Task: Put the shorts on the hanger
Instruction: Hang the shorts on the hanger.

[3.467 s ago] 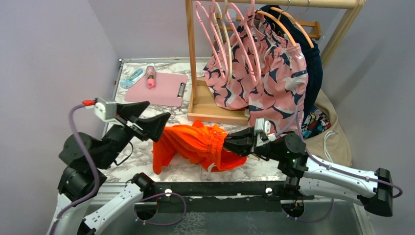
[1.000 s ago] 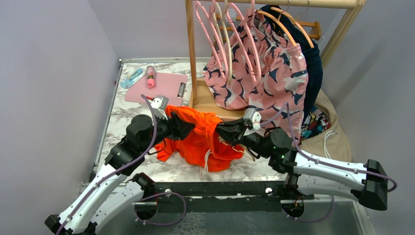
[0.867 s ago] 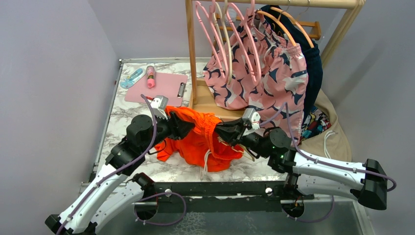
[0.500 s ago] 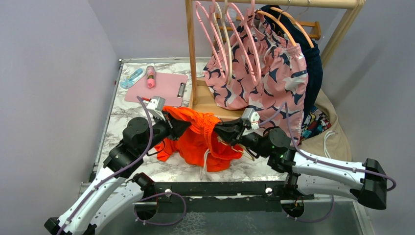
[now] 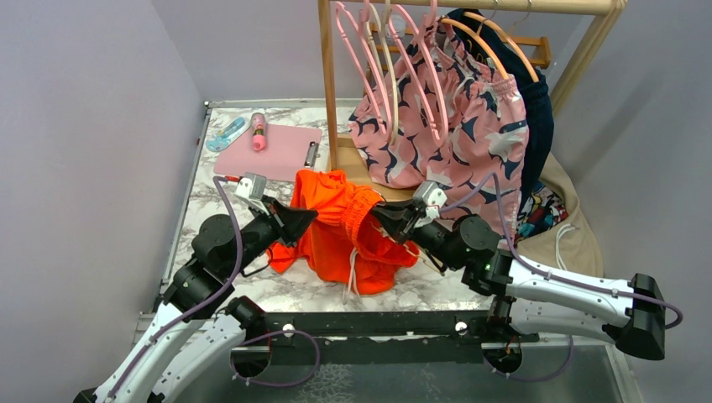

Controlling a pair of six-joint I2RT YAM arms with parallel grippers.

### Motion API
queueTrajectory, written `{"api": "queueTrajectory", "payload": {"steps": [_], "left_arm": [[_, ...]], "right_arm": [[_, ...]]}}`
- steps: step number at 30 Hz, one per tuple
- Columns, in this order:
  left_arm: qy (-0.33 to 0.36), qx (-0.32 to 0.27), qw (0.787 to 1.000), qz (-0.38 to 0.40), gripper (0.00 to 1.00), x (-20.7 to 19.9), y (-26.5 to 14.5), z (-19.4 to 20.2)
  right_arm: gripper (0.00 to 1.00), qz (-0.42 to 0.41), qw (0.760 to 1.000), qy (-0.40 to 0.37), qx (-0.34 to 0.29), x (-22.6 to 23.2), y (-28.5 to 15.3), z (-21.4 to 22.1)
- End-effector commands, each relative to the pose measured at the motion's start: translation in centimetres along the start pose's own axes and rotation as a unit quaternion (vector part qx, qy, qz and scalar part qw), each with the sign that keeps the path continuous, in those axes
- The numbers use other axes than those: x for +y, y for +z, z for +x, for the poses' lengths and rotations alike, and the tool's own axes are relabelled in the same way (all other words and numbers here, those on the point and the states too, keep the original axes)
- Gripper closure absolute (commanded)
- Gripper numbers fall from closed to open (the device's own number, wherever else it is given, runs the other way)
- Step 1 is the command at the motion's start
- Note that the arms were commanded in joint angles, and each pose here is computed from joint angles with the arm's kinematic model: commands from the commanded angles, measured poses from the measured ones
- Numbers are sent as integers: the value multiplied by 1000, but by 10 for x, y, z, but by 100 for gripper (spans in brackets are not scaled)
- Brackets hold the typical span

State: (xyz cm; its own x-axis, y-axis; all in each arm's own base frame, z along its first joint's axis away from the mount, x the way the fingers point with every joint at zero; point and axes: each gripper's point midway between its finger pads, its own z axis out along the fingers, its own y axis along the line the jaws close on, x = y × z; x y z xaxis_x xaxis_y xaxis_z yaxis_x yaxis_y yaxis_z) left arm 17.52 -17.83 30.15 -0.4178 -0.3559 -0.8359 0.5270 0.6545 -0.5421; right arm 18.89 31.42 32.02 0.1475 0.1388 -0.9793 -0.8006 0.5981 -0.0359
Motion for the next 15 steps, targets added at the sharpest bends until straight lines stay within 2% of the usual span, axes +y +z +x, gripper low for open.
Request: {"api": "queueTrajectory", "payload": {"steps": [1,10,13,15], "left_arm": [[5,-7,1000,2,100,-1,-4,-2],[-10,34,999,34,100,-10,-1,15],[-18,57,997,50,100,-14,1,26],[-21,66,996,60,100,-17,1,30]], "right_arm": [[99,60,997,-9,-44,-24,-1,-38],[99,119,990,1,-77,-44,-3,-52],[99,90,990,7,-112,-34,1,-69],[99,32,990,15,-138,-13,5,-79]]}}
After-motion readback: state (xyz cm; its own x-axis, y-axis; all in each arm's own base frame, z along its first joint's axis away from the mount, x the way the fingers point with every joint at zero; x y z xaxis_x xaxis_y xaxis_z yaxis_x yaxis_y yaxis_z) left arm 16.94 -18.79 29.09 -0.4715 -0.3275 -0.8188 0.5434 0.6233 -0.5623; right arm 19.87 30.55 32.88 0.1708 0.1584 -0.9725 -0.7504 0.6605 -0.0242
